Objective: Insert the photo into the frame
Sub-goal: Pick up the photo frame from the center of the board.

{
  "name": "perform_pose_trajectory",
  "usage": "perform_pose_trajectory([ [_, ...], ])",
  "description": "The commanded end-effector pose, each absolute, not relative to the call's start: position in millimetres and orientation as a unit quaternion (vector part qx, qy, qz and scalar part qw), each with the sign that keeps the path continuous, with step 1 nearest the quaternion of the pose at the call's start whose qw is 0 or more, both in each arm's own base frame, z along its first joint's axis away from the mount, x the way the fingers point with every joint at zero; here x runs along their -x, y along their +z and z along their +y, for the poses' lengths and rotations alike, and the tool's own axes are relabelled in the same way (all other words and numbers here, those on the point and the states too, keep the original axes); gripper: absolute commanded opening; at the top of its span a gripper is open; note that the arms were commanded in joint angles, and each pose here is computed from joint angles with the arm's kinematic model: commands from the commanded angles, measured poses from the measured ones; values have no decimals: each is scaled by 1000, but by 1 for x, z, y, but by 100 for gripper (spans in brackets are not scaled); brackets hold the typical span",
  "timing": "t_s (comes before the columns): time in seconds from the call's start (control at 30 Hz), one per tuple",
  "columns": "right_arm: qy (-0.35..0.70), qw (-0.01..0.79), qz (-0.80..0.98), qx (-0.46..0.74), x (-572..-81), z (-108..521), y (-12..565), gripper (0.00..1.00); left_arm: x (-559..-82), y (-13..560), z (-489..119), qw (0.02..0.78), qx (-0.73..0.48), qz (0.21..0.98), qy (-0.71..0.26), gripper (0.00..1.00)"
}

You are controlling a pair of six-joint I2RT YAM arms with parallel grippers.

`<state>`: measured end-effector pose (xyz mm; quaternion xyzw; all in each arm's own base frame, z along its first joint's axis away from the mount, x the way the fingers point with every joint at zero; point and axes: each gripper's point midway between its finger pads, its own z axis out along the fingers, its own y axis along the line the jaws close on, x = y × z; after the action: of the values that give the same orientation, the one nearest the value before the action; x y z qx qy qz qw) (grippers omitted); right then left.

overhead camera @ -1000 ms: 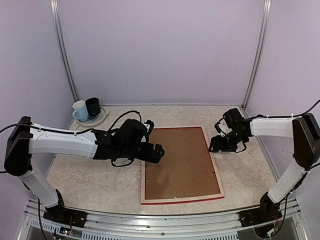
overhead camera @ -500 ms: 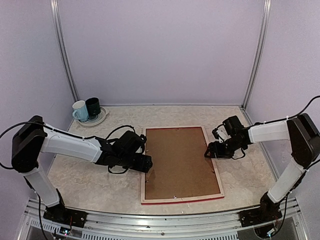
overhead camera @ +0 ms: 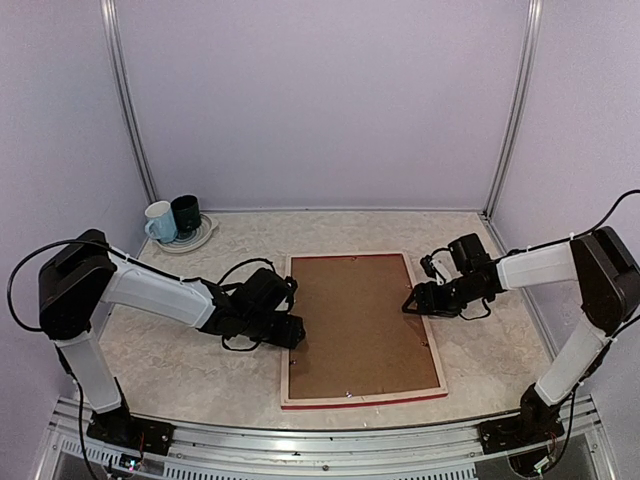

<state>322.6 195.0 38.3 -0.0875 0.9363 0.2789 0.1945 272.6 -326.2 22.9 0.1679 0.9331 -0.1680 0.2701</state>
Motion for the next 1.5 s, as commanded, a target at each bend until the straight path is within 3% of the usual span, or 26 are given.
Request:
perform_pose_trajectory([
  [0.0, 362, 152, 914, 102, -298, 216, 45, 77, -263, 0, -327, 239, -176, 938, -177, 61],
  [0.67, 522, 211, 810, 166, -274, 248, 176, 75, -261, 2, -335, 241, -178, 933, -200, 61],
  [0.87, 532, 219, 799, 172, -270, 249, 183, 75, -262, 7, -335, 247, -176, 931, -202, 61],
  [1.0, 454, 225, 852, 130, -287, 232, 153, 75, -261, 6, -333, 246, -174, 932, -199, 59],
  [1.23, 274, 223, 933, 66, -306, 182, 97, 73, -262, 8, -330, 249, -170, 934, -193, 37],
  [1.47, 231, 203, 951, 44, -298, 165, 58, 75, -268, 18, -331, 260, -163, 932, -191, 17],
])
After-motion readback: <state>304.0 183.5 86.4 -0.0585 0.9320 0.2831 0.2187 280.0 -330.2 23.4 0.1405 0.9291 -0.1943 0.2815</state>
